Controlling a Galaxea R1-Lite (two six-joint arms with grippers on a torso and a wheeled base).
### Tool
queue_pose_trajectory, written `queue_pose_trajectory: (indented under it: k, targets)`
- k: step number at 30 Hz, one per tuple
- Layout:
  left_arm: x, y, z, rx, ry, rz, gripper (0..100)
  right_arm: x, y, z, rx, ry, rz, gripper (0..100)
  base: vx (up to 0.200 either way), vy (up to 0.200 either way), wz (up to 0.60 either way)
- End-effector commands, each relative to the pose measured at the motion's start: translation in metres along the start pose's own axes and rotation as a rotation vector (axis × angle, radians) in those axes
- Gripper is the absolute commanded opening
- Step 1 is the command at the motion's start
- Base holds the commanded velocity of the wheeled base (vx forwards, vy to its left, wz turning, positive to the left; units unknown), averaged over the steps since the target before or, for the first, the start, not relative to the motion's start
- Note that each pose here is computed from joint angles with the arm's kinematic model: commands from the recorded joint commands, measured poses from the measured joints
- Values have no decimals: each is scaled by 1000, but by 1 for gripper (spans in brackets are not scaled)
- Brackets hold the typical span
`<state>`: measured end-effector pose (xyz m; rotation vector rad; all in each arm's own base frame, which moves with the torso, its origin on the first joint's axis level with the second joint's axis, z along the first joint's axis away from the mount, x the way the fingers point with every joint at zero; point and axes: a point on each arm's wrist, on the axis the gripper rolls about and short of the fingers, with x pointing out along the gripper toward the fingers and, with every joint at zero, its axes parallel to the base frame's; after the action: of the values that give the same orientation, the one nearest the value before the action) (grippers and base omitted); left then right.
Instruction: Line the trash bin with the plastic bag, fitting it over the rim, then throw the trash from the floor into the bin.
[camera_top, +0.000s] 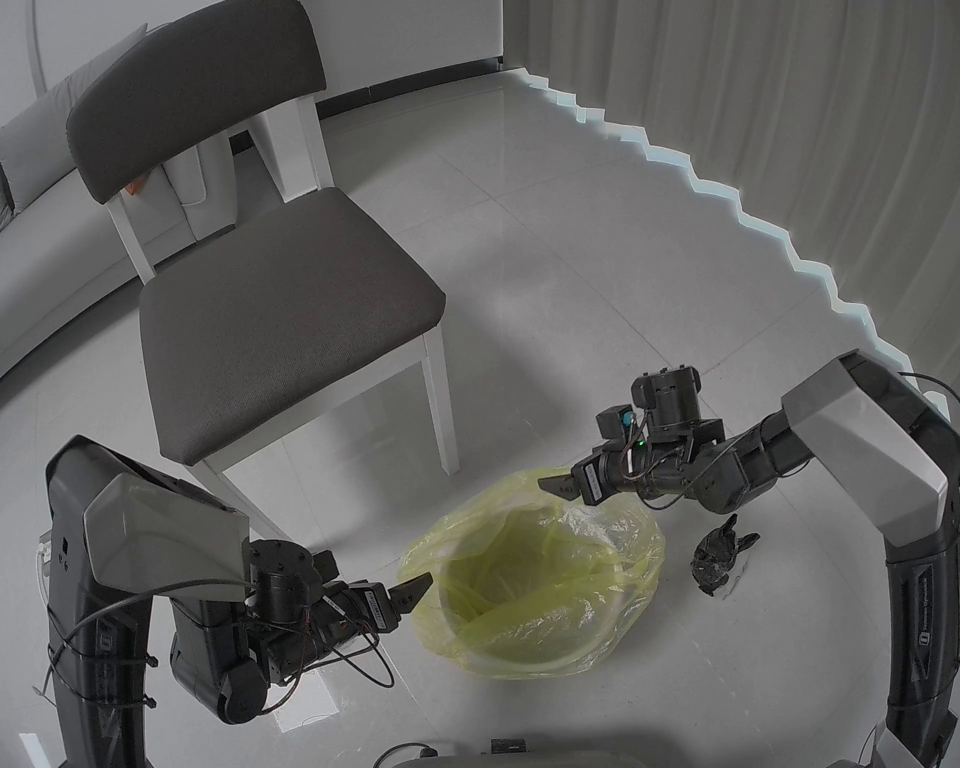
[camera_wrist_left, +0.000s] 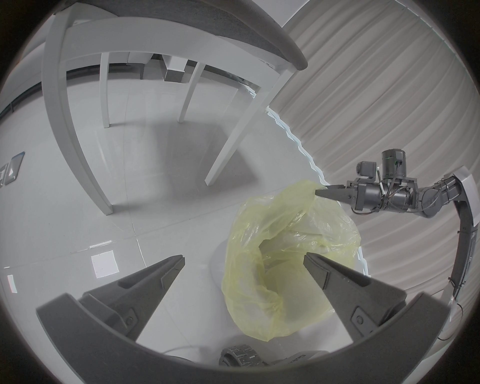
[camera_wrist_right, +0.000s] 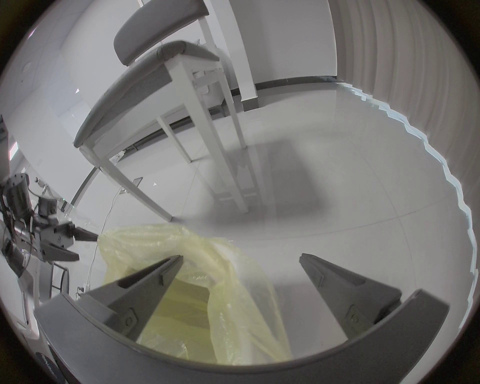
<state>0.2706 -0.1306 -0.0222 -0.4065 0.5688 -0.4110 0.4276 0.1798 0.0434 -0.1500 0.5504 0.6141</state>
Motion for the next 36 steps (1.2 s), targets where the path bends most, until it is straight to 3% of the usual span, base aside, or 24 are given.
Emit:
queue_pose_trajectory:
  k: [1,5,9,14,18,24,25,36]
  targets:
    - [0,-2,3,4,-23,-12,100,-44,-20,41,48,-115,-59,100,0,0,0]
    - [0,-1,2,13,-15,-8,100,-72,-34,42,82,-97,-100,100,0,0,0]
    - [-1,1,5,64,-17,-8,100,-109,-34,-1,117,65,-129,100,0,0,0]
    - [0,3,3,90,11,-32,100,-119,-19,-53,153,235,-135,100,0,0,0]
    - [3,1,5,95,2,-41,100,-112,-8,-77,152,283,-117,100,0,0,0]
    - [3,1,6,95,0,-40,100,-100,-1,-94,136,255,-104,100,0,0,0]
    - [3,1,6,94,1,-38,100,-99,0,-96,134,255,-102,0,0,0,0]
    - [23,3,6,96,15,-36,100,-91,4,-102,130,260,-90,0,0,0,0]
